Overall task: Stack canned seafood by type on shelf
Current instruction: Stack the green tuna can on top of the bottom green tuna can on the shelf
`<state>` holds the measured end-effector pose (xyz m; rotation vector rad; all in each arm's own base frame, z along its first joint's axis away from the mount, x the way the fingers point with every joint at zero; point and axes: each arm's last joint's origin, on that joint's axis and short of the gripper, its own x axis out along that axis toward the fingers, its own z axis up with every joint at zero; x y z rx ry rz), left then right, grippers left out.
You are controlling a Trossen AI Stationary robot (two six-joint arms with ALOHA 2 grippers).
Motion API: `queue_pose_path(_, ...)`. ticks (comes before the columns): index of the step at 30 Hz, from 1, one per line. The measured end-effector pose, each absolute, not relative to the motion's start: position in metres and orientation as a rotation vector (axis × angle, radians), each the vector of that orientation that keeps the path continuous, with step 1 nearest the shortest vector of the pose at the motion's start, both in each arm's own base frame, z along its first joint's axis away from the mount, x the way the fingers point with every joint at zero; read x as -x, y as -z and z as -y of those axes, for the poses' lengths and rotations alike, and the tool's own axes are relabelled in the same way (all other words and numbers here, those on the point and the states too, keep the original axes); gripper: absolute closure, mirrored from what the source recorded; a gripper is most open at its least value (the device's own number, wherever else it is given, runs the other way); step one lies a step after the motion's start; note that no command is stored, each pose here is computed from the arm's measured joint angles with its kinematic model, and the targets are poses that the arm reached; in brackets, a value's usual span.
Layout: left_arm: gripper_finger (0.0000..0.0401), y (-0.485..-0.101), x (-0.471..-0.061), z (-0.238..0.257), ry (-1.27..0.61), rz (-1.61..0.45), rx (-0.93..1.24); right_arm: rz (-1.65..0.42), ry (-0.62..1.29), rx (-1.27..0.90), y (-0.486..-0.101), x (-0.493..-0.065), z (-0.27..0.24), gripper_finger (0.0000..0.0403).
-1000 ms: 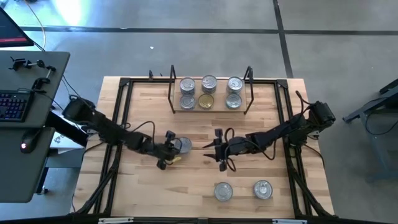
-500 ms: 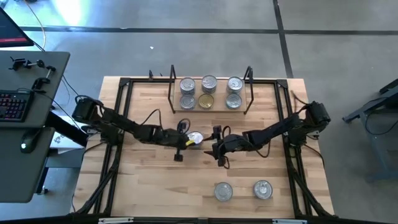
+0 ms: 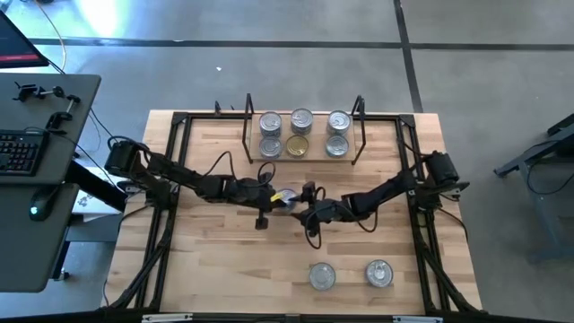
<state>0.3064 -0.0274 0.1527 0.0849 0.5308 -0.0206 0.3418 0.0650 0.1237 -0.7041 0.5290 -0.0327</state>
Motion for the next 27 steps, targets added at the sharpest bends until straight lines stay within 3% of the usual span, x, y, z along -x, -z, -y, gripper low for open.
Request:
queue_pose_path(6, 0.0401, -0.153, -0.307, 0.028, 0.022, -0.525, -0.084, -0.509, 0.005, 0.691, -0.126, -0.35, -0.068, 0.0214)
queue_pose_path(14, 0.0395, -0.164, -0.295, 0.028, 0.004, -0.599, -0.078, -0.556, 0.086, 0.672, -0.13, -0.345, -0.07, 0.0387)
queue_pose_path(20, 0.0398, -0.168, -0.27, 0.034, -0.2, -0.756, 0.01, -0.567, 0.304, 0.722, -0.17, -0.33, -0.065, 0.0394)
queue_pose_path(27, 0.0398, -0.162, -0.268, 0.054, -0.223, -0.754, -0.157, -0.492, 0.224, 0.619, -0.198, -0.325, -0.05, 0.0395)
